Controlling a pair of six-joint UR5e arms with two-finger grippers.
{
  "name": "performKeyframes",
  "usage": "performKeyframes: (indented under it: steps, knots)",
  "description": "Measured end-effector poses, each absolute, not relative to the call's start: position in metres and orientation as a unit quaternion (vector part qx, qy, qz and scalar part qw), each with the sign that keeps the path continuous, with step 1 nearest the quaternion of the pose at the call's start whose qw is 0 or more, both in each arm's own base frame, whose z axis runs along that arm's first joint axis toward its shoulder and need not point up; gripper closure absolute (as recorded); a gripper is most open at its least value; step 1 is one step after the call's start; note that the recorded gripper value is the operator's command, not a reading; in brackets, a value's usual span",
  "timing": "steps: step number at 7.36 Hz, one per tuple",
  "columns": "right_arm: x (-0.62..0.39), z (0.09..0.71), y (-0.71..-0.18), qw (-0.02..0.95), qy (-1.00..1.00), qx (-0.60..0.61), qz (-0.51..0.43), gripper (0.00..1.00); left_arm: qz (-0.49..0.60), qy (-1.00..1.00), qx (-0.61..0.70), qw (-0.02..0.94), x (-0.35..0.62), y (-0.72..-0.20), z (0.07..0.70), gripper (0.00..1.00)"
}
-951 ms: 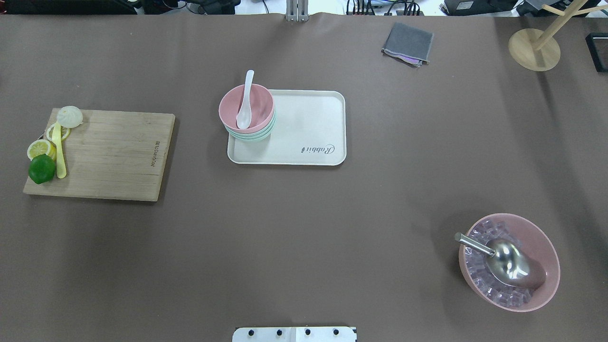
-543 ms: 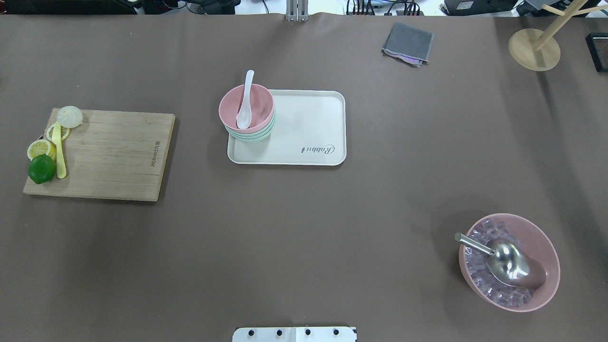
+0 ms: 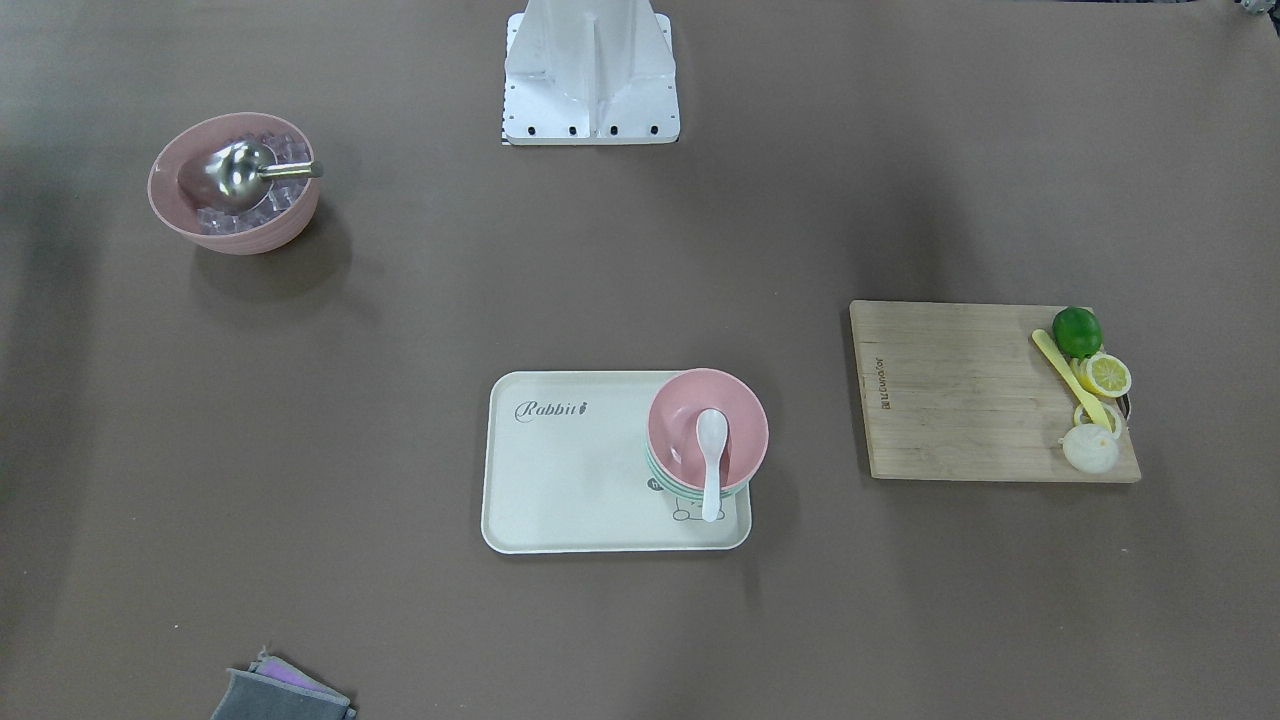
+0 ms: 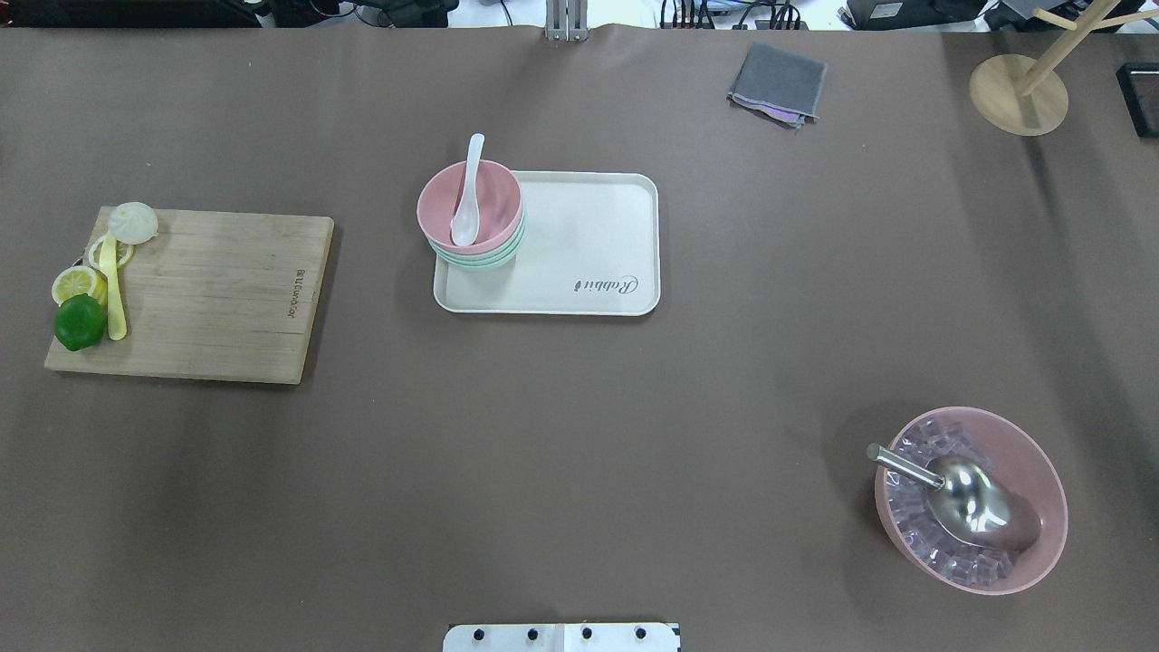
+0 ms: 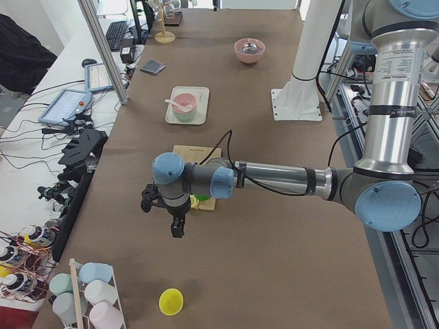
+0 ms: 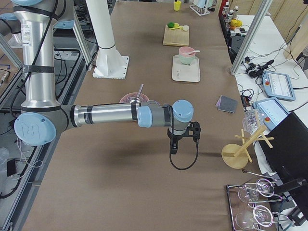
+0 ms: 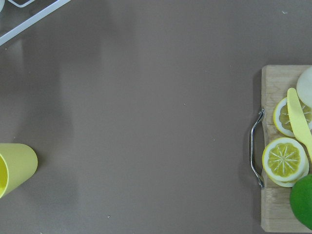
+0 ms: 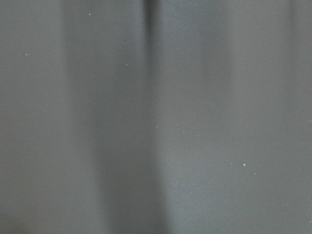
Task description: Stack pink bowl on green and place spoon
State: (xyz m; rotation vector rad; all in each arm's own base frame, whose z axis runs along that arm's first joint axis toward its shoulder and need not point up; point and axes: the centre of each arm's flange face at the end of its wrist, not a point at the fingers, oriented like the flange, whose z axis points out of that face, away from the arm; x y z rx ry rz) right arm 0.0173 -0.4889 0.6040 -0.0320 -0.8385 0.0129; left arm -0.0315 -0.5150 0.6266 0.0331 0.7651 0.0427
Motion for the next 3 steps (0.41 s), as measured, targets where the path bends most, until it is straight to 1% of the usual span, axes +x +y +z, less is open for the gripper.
performKeyframes:
  steps: [3]
  knots:
    - [0.0173, 0.6034, -0.4894, 0.914, -0.406, -0.015, 0.006, 0.00, 0.020, 0.374, 0.015, 0.927, -0.0318, -0.5143, 0.6273, 0.01]
